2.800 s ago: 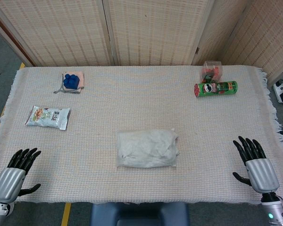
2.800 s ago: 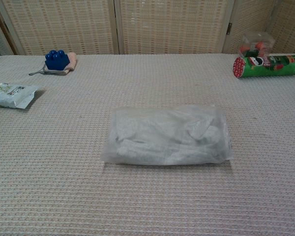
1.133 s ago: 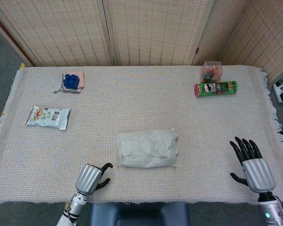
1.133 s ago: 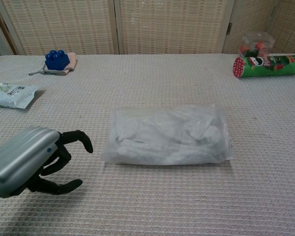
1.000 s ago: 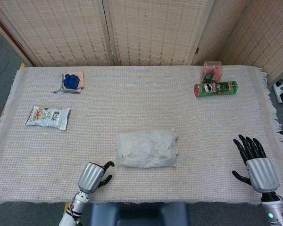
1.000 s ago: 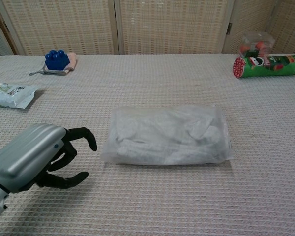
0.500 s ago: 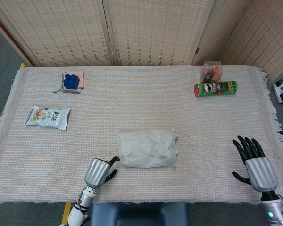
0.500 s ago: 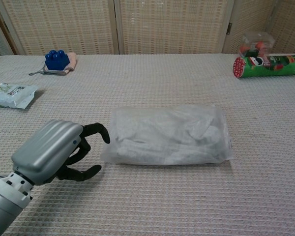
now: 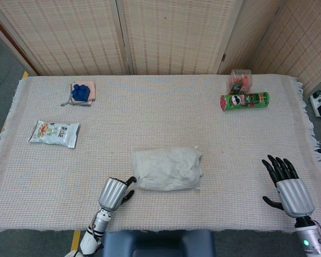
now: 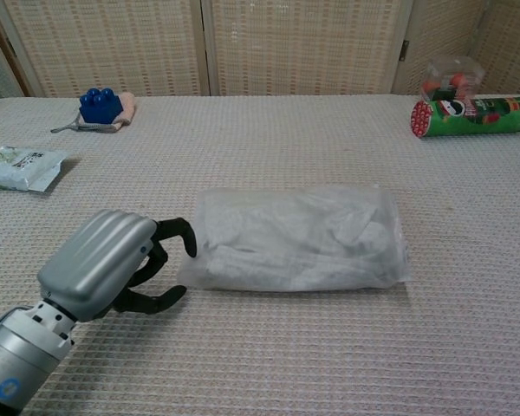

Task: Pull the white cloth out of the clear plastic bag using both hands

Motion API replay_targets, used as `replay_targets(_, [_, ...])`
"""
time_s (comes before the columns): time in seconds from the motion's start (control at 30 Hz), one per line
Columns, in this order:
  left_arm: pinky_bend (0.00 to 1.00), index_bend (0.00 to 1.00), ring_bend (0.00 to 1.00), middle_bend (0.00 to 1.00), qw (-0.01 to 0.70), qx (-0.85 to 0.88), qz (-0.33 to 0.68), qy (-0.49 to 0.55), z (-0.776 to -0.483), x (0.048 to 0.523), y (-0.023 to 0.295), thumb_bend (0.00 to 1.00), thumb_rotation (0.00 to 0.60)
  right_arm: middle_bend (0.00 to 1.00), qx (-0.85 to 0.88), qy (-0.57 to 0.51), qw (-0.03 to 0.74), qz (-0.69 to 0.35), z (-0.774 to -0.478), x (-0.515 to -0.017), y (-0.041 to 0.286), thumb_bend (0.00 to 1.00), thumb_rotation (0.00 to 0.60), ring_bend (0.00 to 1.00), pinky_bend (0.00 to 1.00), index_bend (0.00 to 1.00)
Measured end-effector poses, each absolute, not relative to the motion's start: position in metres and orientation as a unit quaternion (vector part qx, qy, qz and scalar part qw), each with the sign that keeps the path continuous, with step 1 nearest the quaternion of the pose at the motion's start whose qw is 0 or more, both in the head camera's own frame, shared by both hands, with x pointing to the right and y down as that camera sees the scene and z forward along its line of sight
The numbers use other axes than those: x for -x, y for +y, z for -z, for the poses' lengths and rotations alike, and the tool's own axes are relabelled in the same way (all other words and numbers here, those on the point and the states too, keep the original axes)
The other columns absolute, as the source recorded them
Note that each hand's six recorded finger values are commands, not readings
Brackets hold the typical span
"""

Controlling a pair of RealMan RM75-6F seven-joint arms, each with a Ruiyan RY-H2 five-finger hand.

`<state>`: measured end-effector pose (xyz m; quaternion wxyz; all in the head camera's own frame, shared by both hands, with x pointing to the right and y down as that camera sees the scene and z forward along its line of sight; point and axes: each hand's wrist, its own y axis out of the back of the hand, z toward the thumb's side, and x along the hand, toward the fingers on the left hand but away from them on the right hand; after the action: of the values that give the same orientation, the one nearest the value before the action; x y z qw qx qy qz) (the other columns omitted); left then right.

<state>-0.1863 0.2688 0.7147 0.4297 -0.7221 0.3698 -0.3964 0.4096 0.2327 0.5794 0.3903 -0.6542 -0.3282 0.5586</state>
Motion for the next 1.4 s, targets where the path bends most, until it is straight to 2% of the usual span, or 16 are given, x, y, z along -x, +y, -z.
replay_targets(0.37, [1.0, 0.58, 1.0, 1.0, 0.422, 0.728, 0.382, 0.383, -0.721, 0.176, 0.267, 0.4, 0.6, 0.0, 0.65, -0.321, 0.388, -0.569, -0.584, -0.411, 0.232, 0.05, 0.6, 0.0, 0.0, 0.0])
replay_targets(0.6, [1.0, 0.65, 1.0, 1.0, 0.416, 0.731, 0.376, 0.39, -0.722, 0.17, 0.265, 0.62, 0.6, 0.0, 0.647, -0.319, 0.389, -0.573, -0.586, -0.411, 0.231, 0.05, 0.6, 0.0, 0.0, 0.0])
replay_targets(0.7, [1.0, 0.69, 1.0, 1.0, 0.415, 0.731, 0.374, 0.391, -0.722, 0.168, 0.266, 0.68, 0.6, 0.0, 0.645, -0.318, 0.389, -0.575, -0.587, -0.412, 0.231, 0.05, 0.6, 0.0, 0.0, 0.0])
replay_targets(0.97, [1.0, 0.73, 1.0, 1.0, 0.411, 0.738, 0.364, 0.392, -0.719, 0.171, 0.271, 0.69, 0.6, 0.0, 0.653, -0.308, 0.395, -0.568, -0.597, -0.402, 0.232, 0.05, 0.6, 0.0, 0.0, 0.01])
replay_targets(1.03, [1.0, 0.73, 1.0, 1.0, 0.412, 0.74, 0.361, 0.39, -0.717, 0.172, 0.273, 0.69, 0.6, 0.0, 0.656, -0.31, 0.398, -0.561, -0.604, -0.397, 0.23, 0.06, 0.6, 0.0, 0.0, 0.06])
replay_targets(1.17, [1.0, 0.74, 1.0, 1.0, 0.41, 0.745, 0.355, 0.389, -0.714, 0.174, 0.276, 0.69, 0.6, 0.0, 0.675, -0.319, 0.391, -0.539, -0.623, -0.384, 0.22, 0.11, 0.6, 0.0, 0.0, 0.25])
replay_targets(1.27, [1.0, 0.74, 1.0, 1.0, 0.408, 0.747, 0.352, 0.389, -0.712, 0.174, 0.277, 0.69, 0.6, 0.0, 0.7, -0.32, 0.375, -0.517, -0.64, -0.366, 0.211, 0.15, 0.6, 0.0, 0.0, 0.32])
replay_targets(1.4, [1.0, 0.74, 1.0, 1.0, 0.409, 0.749, 0.349, 0.387, -0.71, 0.172, 0.278, 0.69, 0.6, 0.0, 0.727, -0.31, 0.36, -0.496, -0.663, -0.337, 0.201, 0.18, 0.6, 0.0, 0.0, 0.36])
